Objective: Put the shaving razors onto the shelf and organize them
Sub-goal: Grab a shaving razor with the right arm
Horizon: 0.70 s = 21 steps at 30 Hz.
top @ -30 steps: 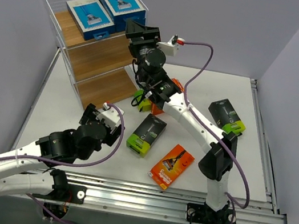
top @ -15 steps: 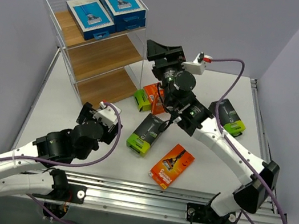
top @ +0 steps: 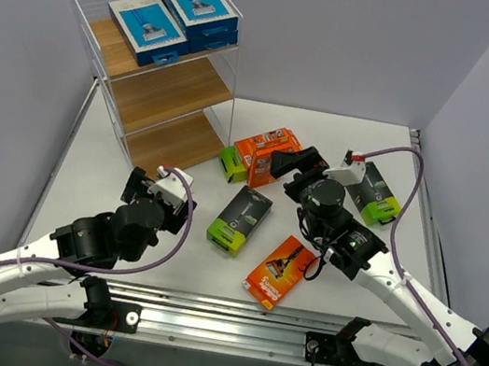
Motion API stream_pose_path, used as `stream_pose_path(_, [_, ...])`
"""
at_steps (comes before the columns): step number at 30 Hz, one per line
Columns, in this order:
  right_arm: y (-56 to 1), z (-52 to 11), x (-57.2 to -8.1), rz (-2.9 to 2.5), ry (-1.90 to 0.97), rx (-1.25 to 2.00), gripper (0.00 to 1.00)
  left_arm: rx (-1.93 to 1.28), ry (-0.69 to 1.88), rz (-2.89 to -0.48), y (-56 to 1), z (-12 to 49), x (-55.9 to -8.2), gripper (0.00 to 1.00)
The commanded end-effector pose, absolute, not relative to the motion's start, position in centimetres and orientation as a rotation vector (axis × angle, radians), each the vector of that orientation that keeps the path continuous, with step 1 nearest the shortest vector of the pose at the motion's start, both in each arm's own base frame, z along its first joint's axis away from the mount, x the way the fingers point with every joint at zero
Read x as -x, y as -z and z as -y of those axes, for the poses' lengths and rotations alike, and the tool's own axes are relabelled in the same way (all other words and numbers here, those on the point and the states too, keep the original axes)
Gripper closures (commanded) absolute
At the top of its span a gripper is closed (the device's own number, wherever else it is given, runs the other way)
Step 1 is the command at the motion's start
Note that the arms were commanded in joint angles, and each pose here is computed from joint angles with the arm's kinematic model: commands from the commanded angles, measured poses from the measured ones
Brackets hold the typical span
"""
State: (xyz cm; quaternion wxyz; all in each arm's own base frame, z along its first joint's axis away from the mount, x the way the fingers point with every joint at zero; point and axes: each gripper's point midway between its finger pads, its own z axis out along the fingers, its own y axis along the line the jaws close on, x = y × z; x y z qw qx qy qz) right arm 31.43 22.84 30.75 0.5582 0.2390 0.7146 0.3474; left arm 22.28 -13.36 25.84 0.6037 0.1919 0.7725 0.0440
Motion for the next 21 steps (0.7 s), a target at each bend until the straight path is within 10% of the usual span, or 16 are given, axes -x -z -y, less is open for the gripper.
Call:
stream_pose_path(1, [-27.7, -21.2, -30.8, -1.739, -0.735, -0.566, 0.06, -0.393, -0.088, -1.757, -26.8, 13.7, -22.9, 0.06])
stream_pose_path(10, [-23.1, -19.5, -30.0, -1.769, -0.695, -0.593, 0.01, -0.410, 0.101, -1.720, -28.4, 16.0, -22.3, 0.06])
stream_pose_path(21, [-21.1, -20.2, -31.1, -1.832, -0.684, -0.530, 0.28, -0.392, -0.070, -1.735, -27.8, 15.2, -24.4, 0.06])
